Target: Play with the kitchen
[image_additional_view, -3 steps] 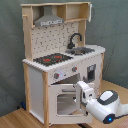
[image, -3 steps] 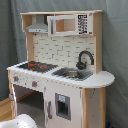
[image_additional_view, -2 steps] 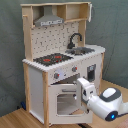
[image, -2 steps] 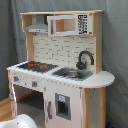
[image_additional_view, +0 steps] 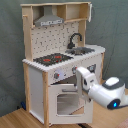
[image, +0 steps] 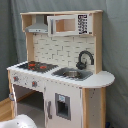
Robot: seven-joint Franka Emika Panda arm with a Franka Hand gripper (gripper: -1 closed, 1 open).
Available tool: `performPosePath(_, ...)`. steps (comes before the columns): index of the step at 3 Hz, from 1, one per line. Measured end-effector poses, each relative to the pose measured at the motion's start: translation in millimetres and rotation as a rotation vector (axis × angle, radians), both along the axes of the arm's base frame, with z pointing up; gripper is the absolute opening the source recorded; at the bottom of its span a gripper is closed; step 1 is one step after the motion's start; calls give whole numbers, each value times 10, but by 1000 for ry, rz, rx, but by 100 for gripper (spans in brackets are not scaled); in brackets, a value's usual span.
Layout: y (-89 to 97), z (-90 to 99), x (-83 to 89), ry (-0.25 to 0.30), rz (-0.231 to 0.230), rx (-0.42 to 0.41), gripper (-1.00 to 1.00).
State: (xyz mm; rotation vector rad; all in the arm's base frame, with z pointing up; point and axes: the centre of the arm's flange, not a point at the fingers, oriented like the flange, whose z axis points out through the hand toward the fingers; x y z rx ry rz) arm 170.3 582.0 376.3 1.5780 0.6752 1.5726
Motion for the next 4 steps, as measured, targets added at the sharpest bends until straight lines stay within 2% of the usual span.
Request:
performPosePath(1, -30, 332, 1, 7, -3, -58, 100)
performPosePath(2, -98, 527, 46, 31, -13, -113, 100)
performPosePath(3, -267, 616, 187, 82, -45, -172, 100)
performPosePath(4, -574, 695, 400, 152, -90, -217, 100)
